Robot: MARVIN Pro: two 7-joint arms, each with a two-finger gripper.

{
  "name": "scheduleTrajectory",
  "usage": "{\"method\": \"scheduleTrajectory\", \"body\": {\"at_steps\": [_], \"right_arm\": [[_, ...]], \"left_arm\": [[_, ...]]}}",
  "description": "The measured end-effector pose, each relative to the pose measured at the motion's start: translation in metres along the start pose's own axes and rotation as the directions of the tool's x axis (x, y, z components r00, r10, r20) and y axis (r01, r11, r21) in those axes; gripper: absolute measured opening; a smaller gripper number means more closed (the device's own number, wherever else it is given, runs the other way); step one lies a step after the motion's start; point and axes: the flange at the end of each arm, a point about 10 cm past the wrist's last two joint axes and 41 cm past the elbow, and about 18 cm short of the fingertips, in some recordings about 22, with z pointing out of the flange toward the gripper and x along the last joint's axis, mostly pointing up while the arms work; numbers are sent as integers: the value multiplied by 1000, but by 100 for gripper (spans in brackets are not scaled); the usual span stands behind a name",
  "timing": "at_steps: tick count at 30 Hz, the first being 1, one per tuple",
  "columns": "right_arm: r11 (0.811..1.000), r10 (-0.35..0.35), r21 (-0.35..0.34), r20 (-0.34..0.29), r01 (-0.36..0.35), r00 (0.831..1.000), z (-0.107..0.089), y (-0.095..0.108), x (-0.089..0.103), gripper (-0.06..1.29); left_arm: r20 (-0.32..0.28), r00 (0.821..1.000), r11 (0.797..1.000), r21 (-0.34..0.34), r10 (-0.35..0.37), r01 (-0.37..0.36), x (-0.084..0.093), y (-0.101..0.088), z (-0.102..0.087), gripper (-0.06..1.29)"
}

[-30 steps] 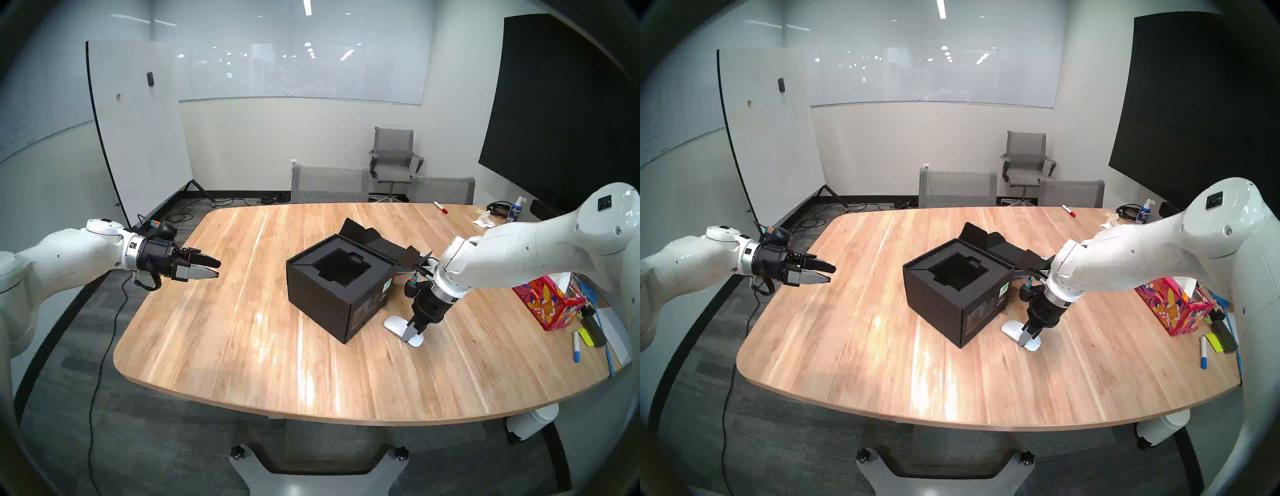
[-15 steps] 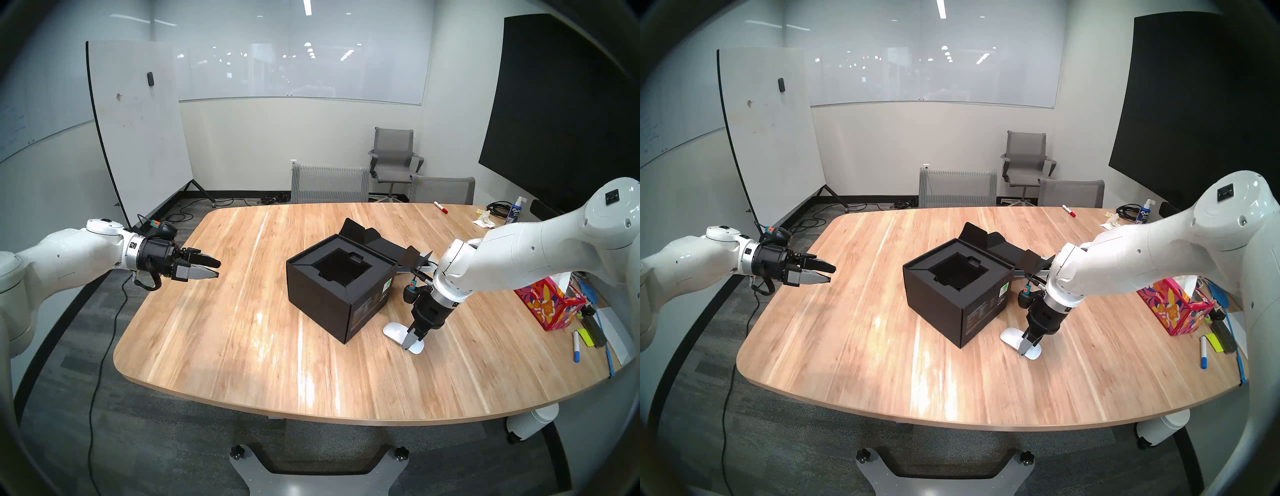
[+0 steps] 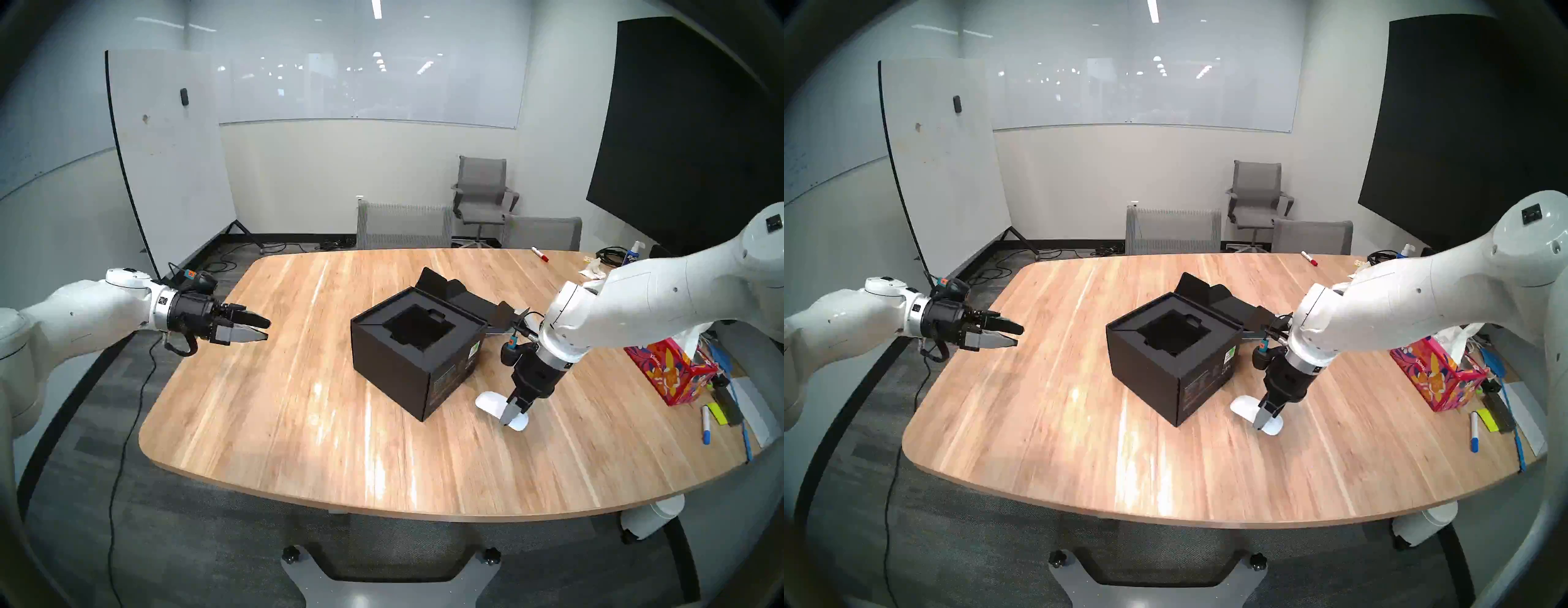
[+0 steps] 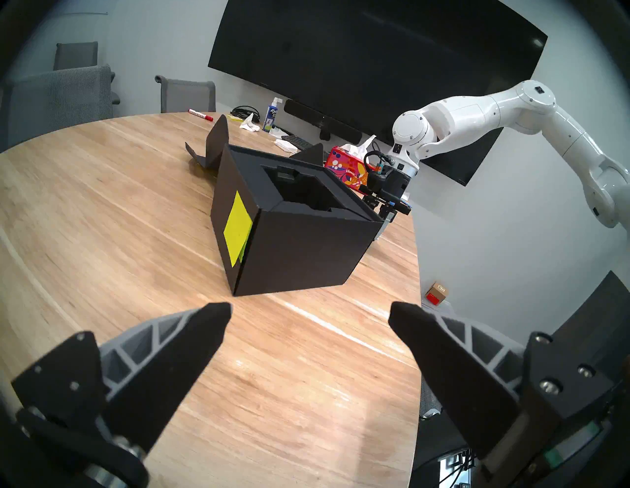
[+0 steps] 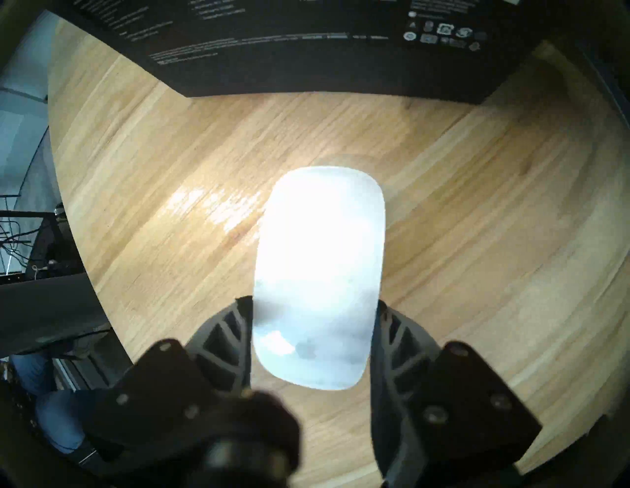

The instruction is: Open the box and place the mouse inside

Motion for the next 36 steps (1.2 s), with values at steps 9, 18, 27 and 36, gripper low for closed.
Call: {"method": "scheduleTrajectory", "body": {"at_steps": [9, 18, 27, 36], "right_arm": [[1000, -11, -16, -13, 11, 1000, -26, -3, 10, 49], [999, -23, -38, -30, 22, 999, -52, -1, 23, 49], [997, -41, -66, -43, 38, 998, -76, 4, 36, 49], [994, -70, -87, -49, 66, 996, -95, 8, 55, 49]], "left_arm": [[0, 1000, 1000, 0, 0, 0, 0, 0, 0, 127], [0, 1000, 1000, 0, 0, 0, 0, 0, 0, 127], [0, 1000, 1000, 0, 0, 0, 0, 0, 0, 127], [0, 1000, 1000, 0, 0, 0, 0, 0, 0, 127]]}}
